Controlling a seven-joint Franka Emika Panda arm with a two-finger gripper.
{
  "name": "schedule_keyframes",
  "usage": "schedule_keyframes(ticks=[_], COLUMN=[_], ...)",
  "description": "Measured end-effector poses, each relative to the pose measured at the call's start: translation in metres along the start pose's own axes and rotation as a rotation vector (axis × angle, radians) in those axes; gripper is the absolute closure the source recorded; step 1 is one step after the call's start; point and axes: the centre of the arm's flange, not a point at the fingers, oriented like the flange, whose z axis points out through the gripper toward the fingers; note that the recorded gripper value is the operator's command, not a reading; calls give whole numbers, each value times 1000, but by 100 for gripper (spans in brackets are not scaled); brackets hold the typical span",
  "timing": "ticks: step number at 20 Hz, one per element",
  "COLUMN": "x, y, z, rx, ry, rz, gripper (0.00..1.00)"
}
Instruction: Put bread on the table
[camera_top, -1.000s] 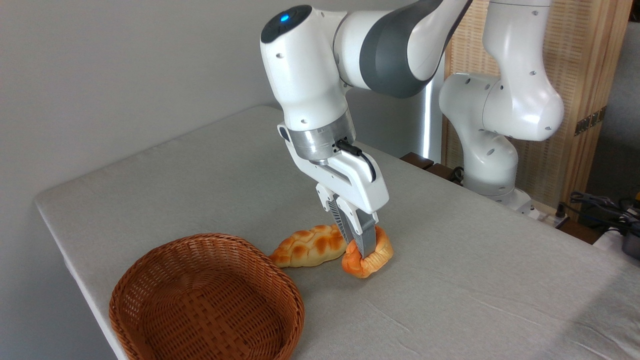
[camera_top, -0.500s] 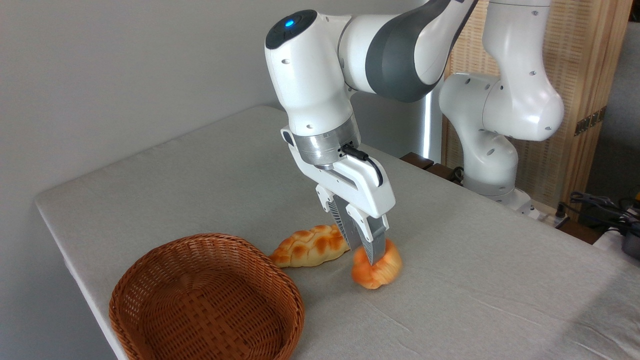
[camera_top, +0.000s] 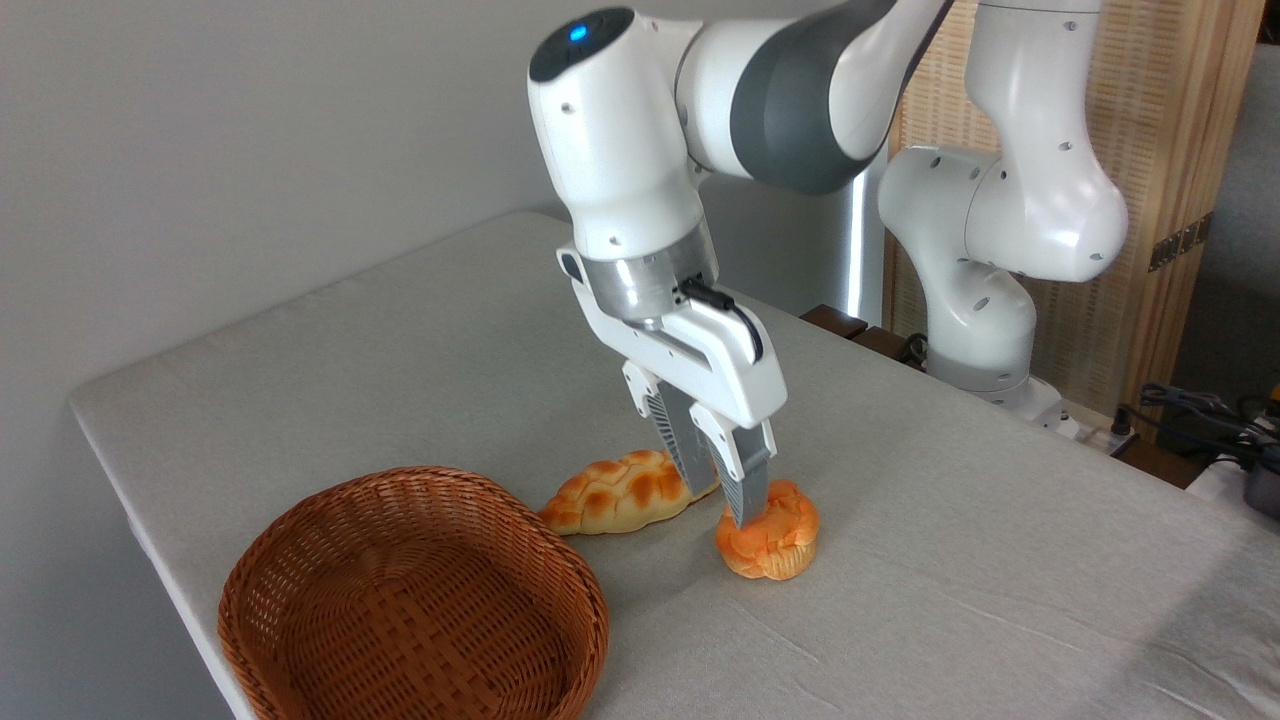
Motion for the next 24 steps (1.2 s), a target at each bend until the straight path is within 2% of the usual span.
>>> schedule_keyframes(ticks=[4,7,8,11,13,19,24], x=[13,30,33,45,55,90,86], y=[0,3,3,1,-4,-4,-8], z=[-45,-100,-117,-156,-165,-160,-162], rx=[57,134,139,96,61,2,-1], ry=[75,147,164,189,190,162,159], rz=[-83,-139,-148,-147,-143,-169,-177], gripper=[0,0,0,0,0,0,0])
